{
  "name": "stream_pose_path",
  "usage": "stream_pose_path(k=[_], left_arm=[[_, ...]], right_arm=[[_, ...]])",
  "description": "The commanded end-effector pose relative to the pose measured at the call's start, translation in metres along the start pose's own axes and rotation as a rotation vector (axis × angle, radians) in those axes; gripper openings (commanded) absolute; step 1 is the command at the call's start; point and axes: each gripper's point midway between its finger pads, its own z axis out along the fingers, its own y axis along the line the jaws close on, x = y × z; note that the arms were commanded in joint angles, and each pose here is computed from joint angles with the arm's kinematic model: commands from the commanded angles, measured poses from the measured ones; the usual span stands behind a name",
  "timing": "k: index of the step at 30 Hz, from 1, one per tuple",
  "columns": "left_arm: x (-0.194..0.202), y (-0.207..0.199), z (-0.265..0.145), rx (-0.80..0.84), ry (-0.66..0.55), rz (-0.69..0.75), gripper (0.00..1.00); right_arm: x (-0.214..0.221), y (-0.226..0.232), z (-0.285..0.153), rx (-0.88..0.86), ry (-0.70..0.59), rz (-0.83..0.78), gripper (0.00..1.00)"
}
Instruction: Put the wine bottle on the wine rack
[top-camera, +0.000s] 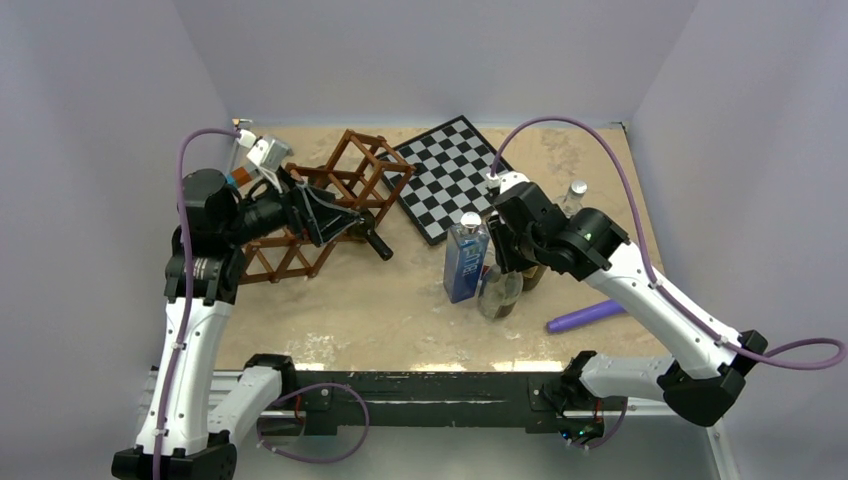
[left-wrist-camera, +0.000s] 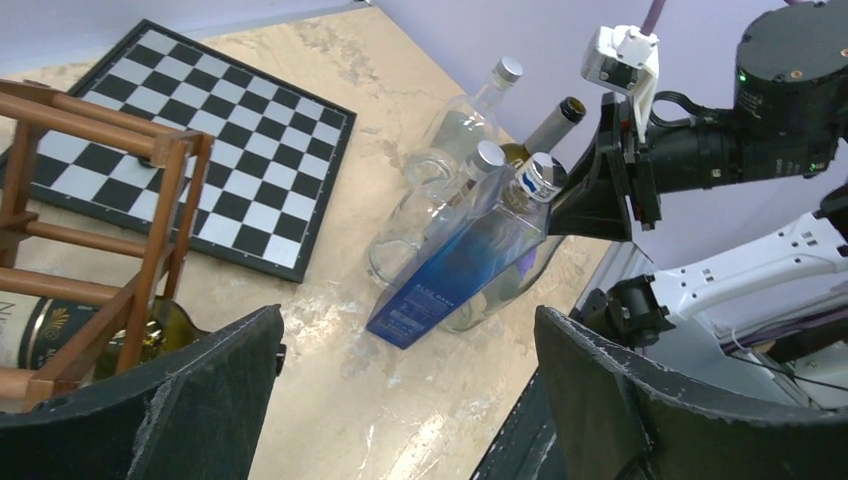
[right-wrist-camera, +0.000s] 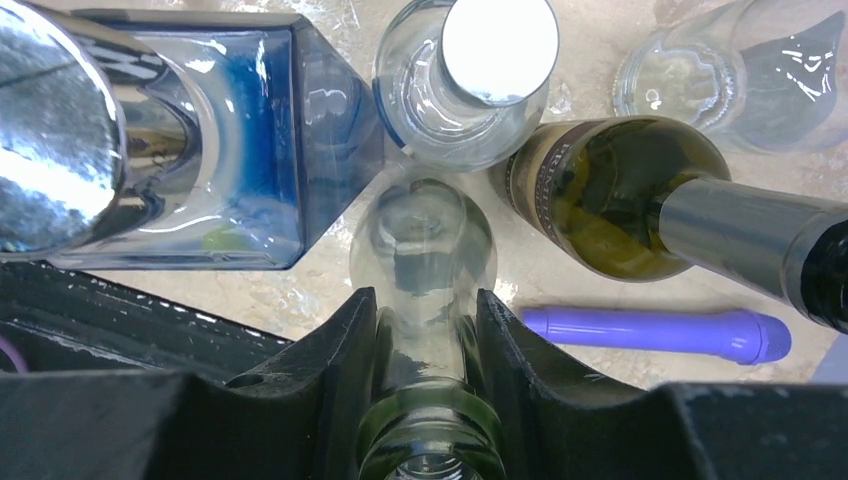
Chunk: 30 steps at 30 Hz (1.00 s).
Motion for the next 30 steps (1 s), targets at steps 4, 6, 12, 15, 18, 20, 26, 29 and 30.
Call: stream_pose_path(k=[4, 6, 12, 15, 18, 20, 26, 29, 30], left_arm=[[0.015, -0.052, -0.003, 0.284, 0.031, 0.122, 0.99], [0.026, -0.066, -0.001, 0.349, 0.049, 0.147, 0.99], [0.067, -0.091, 0.019, 0.482, 0.121, 0.123, 0.99], [0.084, -0.103, 0.031, 0.524, 0.132, 0.115, 0.99], [0.104, -0.106, 0.047, 0.491, 0.162, 0.151, 0.99], [0.117, -0.109, 0.055, 0.480, 0.191, 0.165, 0.99], [0.128, -0.123, 0.070, 0.518, 0.151, 0.178, 0.99], [0.135, -0.133, 0.073, 0.555, 0.152, 0.185, 0.99], [0.138, -0.136, 0.074, 0.567, 0.157, 0.186, 0.99]], right_arm=[[-0.017, -0.004, -0.051, -0.083, -0.102, 0.019, 0.00], [-0.023, 0.000, -0.065, -0.127, -0.116, 0.025, 0.00], [-0.031, 0.009, -0.097, -0.216, -0.125, 0.052, 0.00], [-0.032, 0.022, -0.115, -0.312, -0.125, 0.055, 0.00], [-0.038, 0.032, -0.132, -0.391, -0.140, 0.062, 0.00], [-0.043, 0.043, -0.143, -0.458, -0.146, 0.071, 0.00], [-0.062, 0.083, -0.174, -0.681, -0.166, 0.095, 0.00], [-0.077, 0.094, -0.196, -0.749, -0.198, 0.112, 0.00], [-0.080, 0.098, -0.200, -0.768, -0.201, 0.117, 0.00]])
